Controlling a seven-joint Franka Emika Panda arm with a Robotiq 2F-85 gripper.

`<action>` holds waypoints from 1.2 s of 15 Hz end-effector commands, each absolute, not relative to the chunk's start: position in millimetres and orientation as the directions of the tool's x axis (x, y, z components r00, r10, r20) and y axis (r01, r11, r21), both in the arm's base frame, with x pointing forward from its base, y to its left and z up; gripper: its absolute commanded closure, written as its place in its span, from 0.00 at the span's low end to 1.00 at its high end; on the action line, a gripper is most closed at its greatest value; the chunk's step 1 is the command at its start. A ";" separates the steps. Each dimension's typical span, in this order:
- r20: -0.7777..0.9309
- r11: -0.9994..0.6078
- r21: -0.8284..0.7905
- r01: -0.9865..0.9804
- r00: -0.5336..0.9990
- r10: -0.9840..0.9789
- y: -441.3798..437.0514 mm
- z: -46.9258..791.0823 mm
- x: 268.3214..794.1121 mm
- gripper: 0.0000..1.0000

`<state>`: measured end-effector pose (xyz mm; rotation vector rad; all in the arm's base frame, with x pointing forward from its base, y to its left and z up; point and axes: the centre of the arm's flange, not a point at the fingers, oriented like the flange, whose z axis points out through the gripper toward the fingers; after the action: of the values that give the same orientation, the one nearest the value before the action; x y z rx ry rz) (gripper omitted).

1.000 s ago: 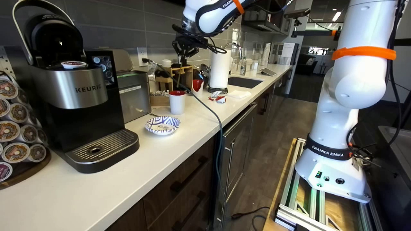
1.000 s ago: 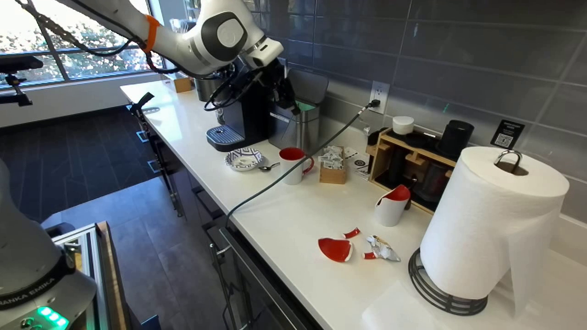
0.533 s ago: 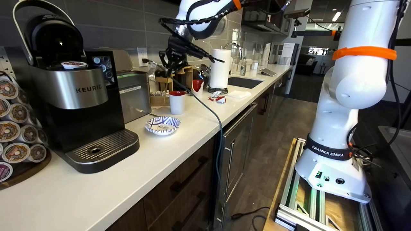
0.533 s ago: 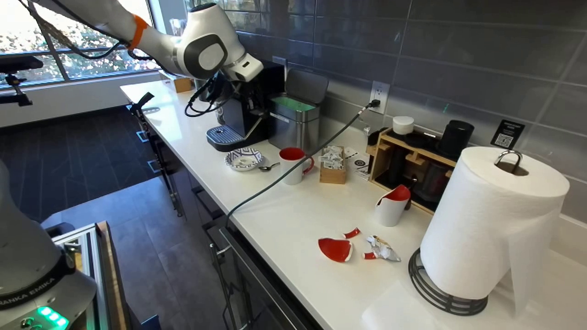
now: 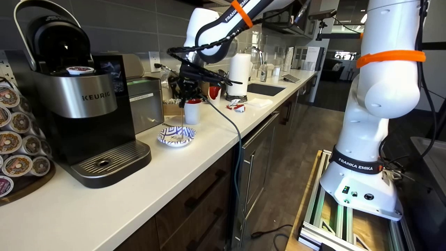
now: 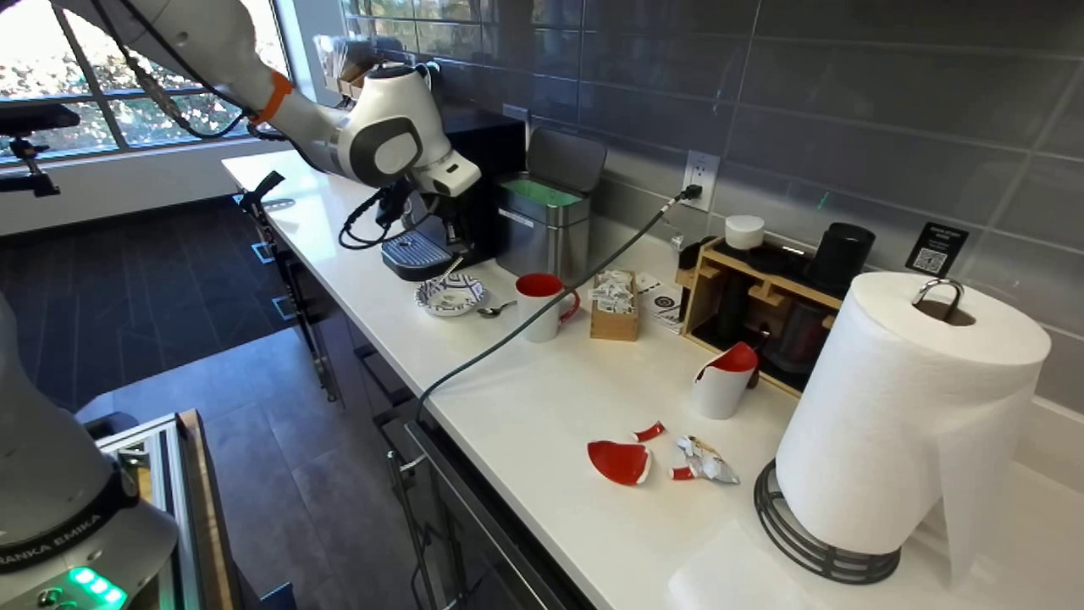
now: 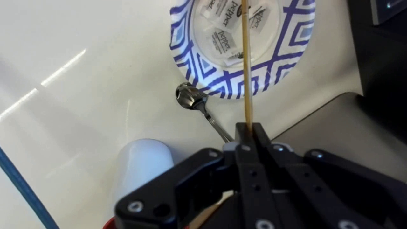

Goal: Remove the spoon from the mug and put it inside the bowl

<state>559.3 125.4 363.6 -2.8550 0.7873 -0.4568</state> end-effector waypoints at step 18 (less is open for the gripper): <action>0.108 -0.852 -0.150 -0.501 0.849 -0.518 126.2 344.1 591.2 0.09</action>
<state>587.4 128.1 337.1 -2.9124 0.8246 -0.2589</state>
